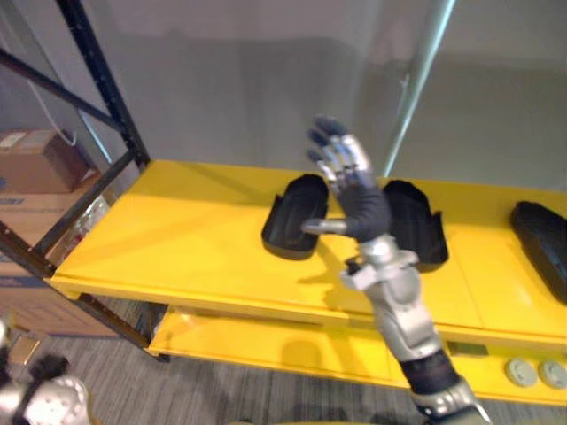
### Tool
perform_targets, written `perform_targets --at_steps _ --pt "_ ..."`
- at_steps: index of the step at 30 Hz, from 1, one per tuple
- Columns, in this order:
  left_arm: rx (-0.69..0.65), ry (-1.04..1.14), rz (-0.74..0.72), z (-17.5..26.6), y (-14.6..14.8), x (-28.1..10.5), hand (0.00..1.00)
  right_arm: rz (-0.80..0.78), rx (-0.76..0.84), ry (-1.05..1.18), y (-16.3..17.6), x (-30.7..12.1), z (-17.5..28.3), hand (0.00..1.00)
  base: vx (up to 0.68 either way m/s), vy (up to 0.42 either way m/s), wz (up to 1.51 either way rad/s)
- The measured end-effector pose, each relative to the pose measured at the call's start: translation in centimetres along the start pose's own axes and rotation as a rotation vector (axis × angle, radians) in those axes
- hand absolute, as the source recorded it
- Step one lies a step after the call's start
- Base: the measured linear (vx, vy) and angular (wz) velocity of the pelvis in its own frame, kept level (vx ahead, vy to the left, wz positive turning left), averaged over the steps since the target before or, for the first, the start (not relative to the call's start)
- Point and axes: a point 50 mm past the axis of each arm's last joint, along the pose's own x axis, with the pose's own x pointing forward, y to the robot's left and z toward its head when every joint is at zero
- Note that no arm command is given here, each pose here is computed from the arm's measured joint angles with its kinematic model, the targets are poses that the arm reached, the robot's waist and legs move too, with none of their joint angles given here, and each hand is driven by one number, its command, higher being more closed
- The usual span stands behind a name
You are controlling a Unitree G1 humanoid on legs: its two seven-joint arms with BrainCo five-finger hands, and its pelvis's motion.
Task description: Walk over and take plastic housings, then place them on the shelf
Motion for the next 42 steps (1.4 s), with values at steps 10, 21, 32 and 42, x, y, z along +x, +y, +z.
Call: perform_targets --at_steps 10,21,32,42 --pt "0.221 0.428 -0.213 -10.8 3.0 -5.5 0.0 0.184 0.164 0.189 7.2 1.3 -4.1 0.0 0.02 0.009 0.15" --pt "0.275 0.569 -0.498 -13.2 1.5 -9.1 0.0 0.479 -0.409 0.136 13.2 3.0 -4.9 0.0 0.0 -0.003 0.01" --pt "0.267 0.564 -0.572 -12.9 0.3 -8.3 0.0 0.836 -0.957 0.197 11.7 2.3 -7.5 0.0 0.0 0.0 0.01" --pt "0.29 0.561 -0.614 -12.5 -0.3 -7.0 0.0 0.672 -1.143 0.429 1.3 3.7 -6.2 0.0 0.0 0.002 -0.01"
